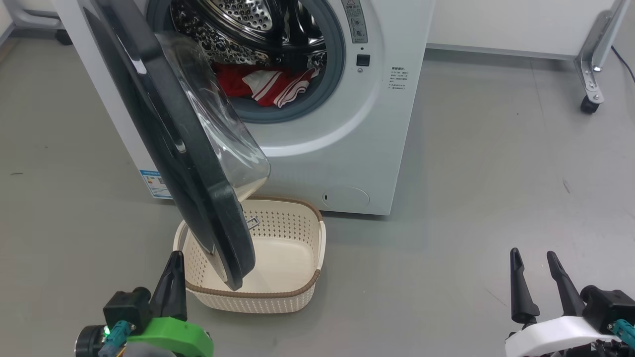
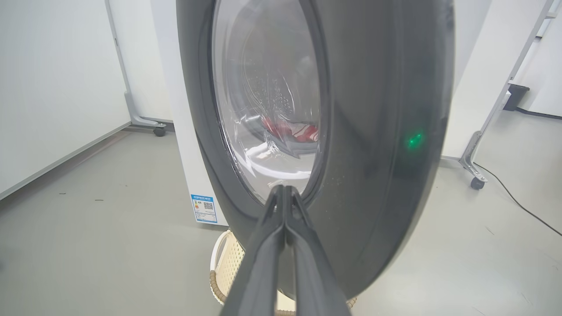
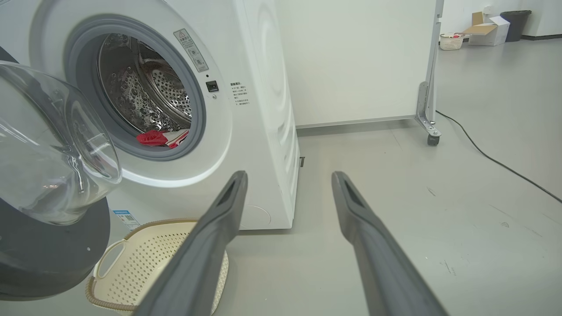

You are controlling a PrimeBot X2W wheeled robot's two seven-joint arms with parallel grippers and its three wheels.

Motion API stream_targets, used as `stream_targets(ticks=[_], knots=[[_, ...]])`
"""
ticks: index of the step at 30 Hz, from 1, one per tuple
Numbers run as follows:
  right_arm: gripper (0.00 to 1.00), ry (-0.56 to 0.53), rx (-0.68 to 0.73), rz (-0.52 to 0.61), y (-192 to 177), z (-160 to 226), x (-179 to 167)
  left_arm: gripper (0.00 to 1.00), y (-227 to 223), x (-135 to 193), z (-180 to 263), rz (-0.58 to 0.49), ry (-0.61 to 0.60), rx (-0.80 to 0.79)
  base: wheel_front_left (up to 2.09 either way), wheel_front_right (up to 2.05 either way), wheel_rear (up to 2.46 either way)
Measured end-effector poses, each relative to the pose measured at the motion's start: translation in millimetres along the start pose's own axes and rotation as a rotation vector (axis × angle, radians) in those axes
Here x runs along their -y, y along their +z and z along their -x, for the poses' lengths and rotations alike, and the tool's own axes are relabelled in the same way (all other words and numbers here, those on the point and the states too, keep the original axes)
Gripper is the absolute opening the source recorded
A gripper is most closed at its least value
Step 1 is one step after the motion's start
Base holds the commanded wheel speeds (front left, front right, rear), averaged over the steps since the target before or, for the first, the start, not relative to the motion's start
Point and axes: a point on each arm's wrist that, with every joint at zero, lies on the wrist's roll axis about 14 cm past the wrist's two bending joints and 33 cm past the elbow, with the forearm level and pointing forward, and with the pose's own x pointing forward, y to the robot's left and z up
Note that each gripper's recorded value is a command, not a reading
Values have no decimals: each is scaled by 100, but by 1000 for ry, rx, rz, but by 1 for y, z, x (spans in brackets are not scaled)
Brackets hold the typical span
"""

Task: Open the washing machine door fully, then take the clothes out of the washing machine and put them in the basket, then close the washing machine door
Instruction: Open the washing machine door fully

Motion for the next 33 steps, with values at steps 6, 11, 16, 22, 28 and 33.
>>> stream_targets(ticks=[6,11,16,22,28,33], knots=[[100,3,-1,4,-1,0,-1,0,10,-2,-1,3,6,32,0,0,0],[100,8,1,0,-1,0,-3,0,33,-5,-5,3,13,103,0,0,0],[100,10,2,-5,-2,0,-5,0,75,-2,-15,1,2,227,0,0,0],[100,18,6,1,-2,1,-8,0,119,5,-20,-26,-29,355,0,0,0],[100,18,7,7,-2,2,-8,0,163,20,-22,-52,-81,483,0,0,0],[100,20,7,2,-2,3,-9,0,188,34,-21,-63,-130,558,0,0,0]])
